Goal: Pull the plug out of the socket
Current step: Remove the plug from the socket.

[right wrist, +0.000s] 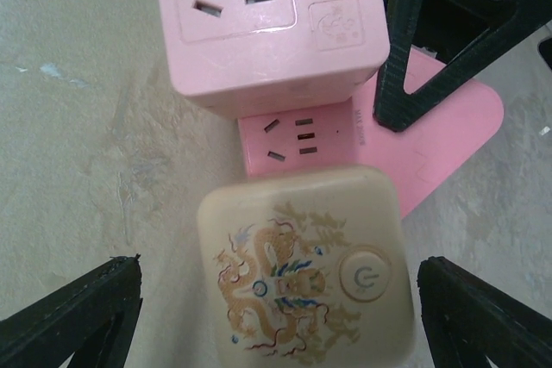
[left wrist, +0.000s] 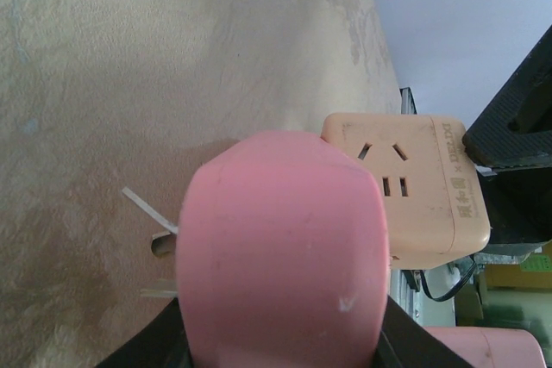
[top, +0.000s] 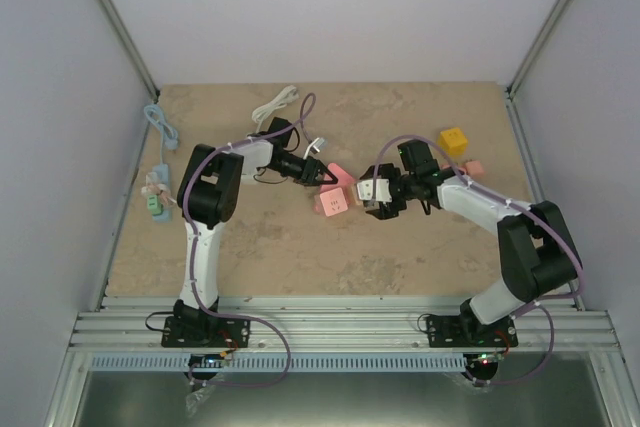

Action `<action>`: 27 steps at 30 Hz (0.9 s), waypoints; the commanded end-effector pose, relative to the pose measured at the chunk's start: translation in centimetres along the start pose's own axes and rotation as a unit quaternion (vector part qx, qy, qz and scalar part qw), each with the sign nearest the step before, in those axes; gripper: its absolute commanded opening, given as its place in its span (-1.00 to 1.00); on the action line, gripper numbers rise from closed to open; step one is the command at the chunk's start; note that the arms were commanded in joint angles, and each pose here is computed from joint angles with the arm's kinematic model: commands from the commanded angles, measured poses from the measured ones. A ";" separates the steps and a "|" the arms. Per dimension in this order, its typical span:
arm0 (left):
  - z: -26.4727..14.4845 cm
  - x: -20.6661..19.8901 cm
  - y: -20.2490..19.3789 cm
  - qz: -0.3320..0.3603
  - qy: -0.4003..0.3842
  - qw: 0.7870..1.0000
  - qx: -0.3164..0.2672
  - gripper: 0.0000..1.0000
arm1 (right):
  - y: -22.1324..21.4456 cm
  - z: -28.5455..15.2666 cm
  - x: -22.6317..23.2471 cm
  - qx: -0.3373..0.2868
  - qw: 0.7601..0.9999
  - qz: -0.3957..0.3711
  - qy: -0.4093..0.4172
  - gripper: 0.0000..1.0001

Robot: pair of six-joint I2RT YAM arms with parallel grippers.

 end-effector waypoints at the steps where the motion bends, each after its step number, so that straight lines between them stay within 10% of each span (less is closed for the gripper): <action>1: 0.9 1.5 -1.1 -0.020 0.073 0.997 0.025 -1.00 | 0.4 0.4 -1.1 0.012 1.000 -0.020 -0.011 0.74; 27: 1.9 1.0 -1.1 0.008 0.072 0.996 0.055 -1.00 | 0.2 2.2 0.5 0.075 0.996 -0.049 0.018 -0.24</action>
Point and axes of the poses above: each gripper's point midway between its finger pads, its own z axis out along the fingers, its own x axis along the line the jaws close on, y = z × x, the point moved 9 cm from there along -z, back along the fingers, and after that the axes turned 4 degrees about -z, right-handed, at the moved point
